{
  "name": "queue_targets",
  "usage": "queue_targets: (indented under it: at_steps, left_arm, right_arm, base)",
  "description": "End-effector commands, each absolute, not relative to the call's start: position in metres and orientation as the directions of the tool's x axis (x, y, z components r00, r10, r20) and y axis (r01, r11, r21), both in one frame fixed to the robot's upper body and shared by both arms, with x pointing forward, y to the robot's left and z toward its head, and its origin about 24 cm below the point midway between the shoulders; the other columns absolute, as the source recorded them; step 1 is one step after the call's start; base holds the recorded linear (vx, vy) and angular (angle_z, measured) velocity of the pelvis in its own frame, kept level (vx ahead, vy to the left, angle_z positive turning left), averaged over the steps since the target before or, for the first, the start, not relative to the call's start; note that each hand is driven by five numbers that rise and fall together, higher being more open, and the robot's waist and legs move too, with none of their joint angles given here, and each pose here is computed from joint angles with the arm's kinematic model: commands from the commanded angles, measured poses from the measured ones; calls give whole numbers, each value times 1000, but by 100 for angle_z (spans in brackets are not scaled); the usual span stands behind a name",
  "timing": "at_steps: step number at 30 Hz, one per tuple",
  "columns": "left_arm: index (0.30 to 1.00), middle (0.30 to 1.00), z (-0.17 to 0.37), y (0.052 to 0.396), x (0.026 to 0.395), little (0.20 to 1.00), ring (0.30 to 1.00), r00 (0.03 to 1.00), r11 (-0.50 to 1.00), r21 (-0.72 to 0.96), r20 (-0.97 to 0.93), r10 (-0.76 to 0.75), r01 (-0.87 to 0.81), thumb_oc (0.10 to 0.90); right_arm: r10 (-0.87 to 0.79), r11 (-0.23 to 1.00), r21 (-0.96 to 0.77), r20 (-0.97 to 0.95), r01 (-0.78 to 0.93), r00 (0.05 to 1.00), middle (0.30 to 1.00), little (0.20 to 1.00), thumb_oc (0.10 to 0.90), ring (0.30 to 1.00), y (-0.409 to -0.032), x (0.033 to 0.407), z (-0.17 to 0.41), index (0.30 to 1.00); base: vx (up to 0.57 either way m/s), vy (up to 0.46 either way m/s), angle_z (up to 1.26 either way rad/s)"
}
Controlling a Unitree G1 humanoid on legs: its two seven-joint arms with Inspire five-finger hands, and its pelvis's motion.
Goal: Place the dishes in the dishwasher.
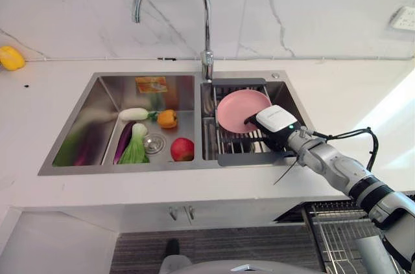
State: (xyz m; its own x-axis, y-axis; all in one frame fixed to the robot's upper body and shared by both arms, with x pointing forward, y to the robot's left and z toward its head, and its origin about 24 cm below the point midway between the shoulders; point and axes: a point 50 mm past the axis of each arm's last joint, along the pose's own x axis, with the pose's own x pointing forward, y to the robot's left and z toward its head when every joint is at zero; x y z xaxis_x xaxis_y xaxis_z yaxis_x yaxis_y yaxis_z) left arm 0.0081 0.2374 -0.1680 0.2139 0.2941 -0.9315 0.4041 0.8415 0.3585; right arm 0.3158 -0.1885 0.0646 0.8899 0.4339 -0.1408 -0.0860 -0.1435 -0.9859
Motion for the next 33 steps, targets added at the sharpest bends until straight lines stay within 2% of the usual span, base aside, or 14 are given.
queue_targets:
  at_steps: [1, 7, 16, 18, 21, 27, 33]
  left_arm:
    - [900, 900, -164, 251, 39, 900, 900, 291, 757, 430, -901, 323, 491, 800]
    - [900, 900, -163, 251, 40, 900, 900, 298, 733, 432, -900, 317, 526, 800]
    - [900, 900, -165, 249, 33, 900, 900, 269, 726, 423, -906, 327, 542, 800]
    - [900, 900, -165, 249, 32, 900, 900, 267, 727, 425, -905, 331, 539, 800]
    - [900, 900, -166, 248, 32, 900, 900, 267, 728, 428, -904, 335, 535, 800]
    - [900, 900, -166, 246, 31, 900, 900, 254, 756, 436, -900, 355, 487, 800]
    - [900, 900, -166, 250, 27, 900, 900, 235, 772, 438, -899, 370, 461, 800]
  right_arm:
    - [482, -127, -977, 90, 171, 871, 300, 300, 400, 300, -173, 344, 124, 300]
    - [535, -159, -967, 86, 200, 841, 300, 300, 400, 300, -166, 340, 127, 300]
    - [584, -39, -963, 195, 267, 788, 300, 300, 400, 300, -156, 333, 151, 300]
    - [559, -37, -954, 226, 297, 798, 300, 300, 400, 300, -169, 333, 164, 300]
    - [580, 26, -940, 291, 340, 761, 300, 300, 400, 300, -157, 326, 168, 300]
    - [497, 219, -829, 548, 514, 672, 300, 300, 400, 300, -170, 303, 214, 300]
    - [426, 283, -725, 682, 628, 595, 300, 300, 400, 300, -190, 277, 245, 300]
  base:
    - [-5, -3, 6]
    - [-2, -2, 3]
    - [0, 0, 0]
    - [0, 0, 0]
    - [0, 0, 0]
    - [-37, 36, -3]
    - [-27, 54, -9]
